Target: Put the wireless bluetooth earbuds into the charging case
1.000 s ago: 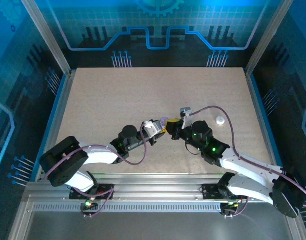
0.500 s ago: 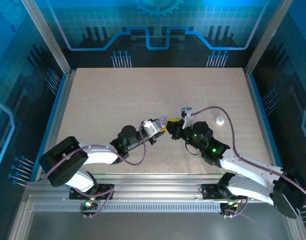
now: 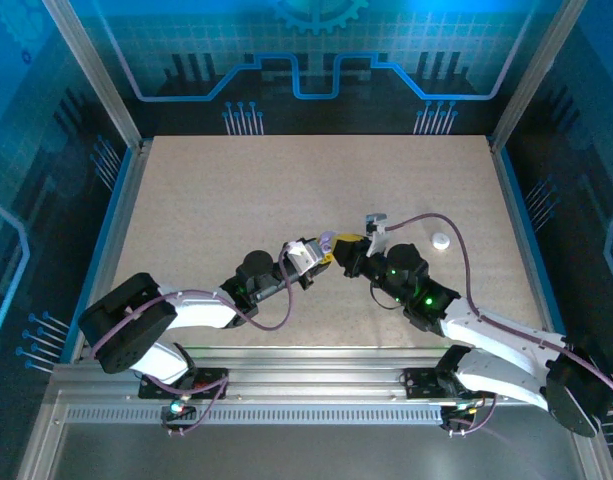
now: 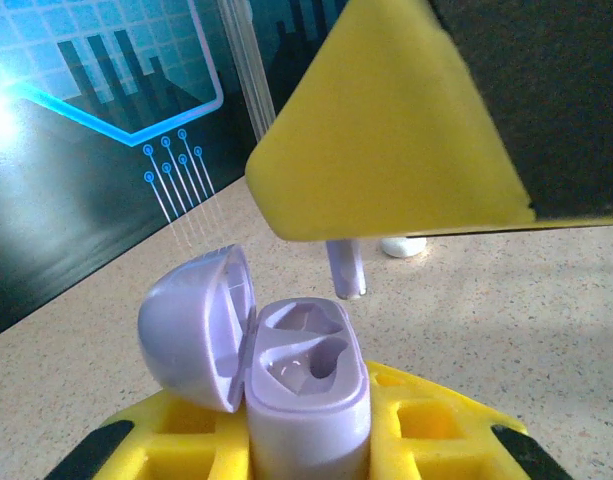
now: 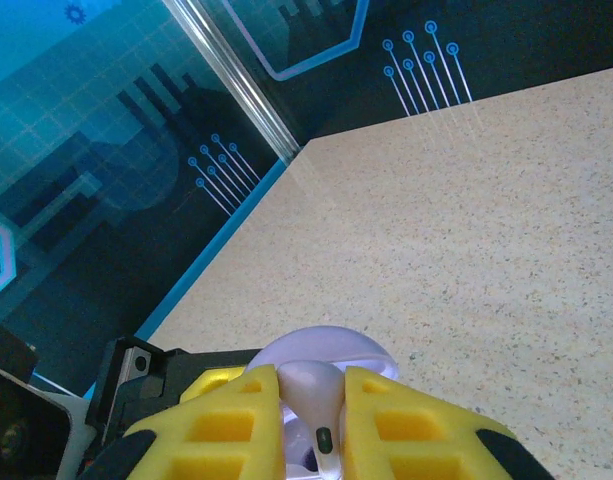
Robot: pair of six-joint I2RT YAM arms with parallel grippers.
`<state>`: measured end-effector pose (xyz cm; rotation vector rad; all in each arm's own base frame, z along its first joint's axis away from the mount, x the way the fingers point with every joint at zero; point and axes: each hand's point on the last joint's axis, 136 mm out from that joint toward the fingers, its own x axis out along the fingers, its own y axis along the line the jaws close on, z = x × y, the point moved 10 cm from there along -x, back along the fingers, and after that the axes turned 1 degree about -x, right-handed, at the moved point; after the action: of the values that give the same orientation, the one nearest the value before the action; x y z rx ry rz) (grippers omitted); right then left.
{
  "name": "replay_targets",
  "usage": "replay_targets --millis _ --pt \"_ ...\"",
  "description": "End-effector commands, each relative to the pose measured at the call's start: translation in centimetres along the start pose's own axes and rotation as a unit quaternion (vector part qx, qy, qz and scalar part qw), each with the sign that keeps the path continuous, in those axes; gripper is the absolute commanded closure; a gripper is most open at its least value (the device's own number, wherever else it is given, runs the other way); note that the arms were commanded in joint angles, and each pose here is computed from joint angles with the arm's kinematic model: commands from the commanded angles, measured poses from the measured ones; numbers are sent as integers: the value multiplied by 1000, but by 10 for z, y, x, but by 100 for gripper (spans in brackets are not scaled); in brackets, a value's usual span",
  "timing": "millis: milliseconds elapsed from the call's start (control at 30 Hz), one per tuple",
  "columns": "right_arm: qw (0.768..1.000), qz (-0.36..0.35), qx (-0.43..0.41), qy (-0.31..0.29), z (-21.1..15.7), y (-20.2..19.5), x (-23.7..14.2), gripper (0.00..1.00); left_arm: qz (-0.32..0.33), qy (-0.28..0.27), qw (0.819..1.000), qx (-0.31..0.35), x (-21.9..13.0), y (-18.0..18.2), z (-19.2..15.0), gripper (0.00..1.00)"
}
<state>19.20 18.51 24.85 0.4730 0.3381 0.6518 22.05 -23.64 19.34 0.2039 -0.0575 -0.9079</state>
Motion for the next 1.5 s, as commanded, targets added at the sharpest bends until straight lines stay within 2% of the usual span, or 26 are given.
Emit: replay_targets --millis 0,1167,1467 --pt "1000 8 8 -15 0 3 -1 82 6 -28 1000 -8 -2 0 13 85" --pt "1000 4 23 9 -12 2 7 82 6 -41 999 -7 -1 1 18 85" --pt "1000 12 24 -11 -7 5 0 82 12 -45 999 -11 -3 2 18 85"
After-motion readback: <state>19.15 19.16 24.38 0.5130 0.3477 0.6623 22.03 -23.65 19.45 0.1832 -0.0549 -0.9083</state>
